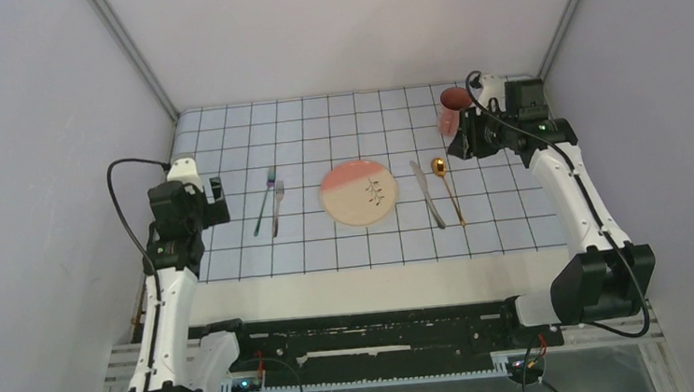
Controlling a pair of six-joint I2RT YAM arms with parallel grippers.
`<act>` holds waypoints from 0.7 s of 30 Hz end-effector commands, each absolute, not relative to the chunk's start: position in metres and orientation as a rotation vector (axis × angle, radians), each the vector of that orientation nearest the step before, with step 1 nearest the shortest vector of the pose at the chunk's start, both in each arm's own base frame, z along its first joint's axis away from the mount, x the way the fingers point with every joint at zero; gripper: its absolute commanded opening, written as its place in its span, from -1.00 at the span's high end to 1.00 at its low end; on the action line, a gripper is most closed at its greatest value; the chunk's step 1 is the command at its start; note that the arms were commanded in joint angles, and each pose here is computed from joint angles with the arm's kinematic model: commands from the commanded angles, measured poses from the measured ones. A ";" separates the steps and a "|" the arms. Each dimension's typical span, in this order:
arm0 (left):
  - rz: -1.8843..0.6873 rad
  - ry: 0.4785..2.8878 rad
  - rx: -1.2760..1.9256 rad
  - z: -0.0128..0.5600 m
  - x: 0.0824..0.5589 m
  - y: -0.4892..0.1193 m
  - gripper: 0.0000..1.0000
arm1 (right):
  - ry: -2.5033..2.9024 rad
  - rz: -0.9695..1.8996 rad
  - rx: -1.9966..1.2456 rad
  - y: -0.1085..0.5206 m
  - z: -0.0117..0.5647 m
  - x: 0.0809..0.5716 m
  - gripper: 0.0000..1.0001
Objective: Set the dinner table for one person
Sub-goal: Reset both arms
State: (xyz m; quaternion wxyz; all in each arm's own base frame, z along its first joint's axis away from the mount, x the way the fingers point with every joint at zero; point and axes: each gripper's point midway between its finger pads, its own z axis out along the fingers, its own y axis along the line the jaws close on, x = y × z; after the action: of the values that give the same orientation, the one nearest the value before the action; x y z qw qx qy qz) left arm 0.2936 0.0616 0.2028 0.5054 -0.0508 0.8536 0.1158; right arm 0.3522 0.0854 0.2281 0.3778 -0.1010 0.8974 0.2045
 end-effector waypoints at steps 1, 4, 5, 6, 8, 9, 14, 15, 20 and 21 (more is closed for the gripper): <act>0.202 2.030 -0.076 0.201 0.286 0.052 -0.99 | 2.330 0.679 -0.348 0.101 0.232 0.316 0.02; 0.163 2.032 -0.055 0.200 0.280 0.045 -0.99 | 2.347 0.600 -0.306 0.091 0.228 0.305 0.03; 0.155 2.036 -0.054 0.198 0.279 0.044 -0.99 | 2.339 0.564 -0.288 0.086 0.228 0.304 0.02; 0.141 2.044 -0.050 0.197 0.279 0.042 -0.99 | 2.323 0.540 -0.280 0.084 0.229 0.302 0.02; 0.107 2.080 -0.035 0.190 0.279 0.037 -1.00 | 2.313 0.555 -0.265 0.085 0.225 0.291 0.01; 0.097 2.092 -0.033 0.188 0.279 0.036 -0.99 | 2.308 0.585 -0.278 0.089 0.221 0.284 0.01; 0.083 2.108 -0.032 0.182 0.282 0.035 -1.00 | 2.267 0.621 -0.315 0.095 0.216 0.268 -0.16; 0.072 2.110 -0.026 0.182 0.282 0.033 -0.99 | 2.268 0.633 -0.320 0.097 0.215 0.266 -0.17; 0.060 2.121 -0.023 0.181 0.282 0.032 -0.99 | 2.278 0.668 -0.359 0.112 0.214 0.261 -0.19; 0.060 2.120 -0.020 0.181 0.283 0.032 -0.99 | 2.279 0.647 -0.365 0.113 0.213 0.263 -0.19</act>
State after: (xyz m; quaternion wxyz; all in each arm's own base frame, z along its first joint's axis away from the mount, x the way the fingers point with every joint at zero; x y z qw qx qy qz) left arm 0.2786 0.0341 0.1744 0.4782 -0.0117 0.8775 0.0349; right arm 0.2571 0.1005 0.2049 0.3443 -0.1227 0.8973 0.2475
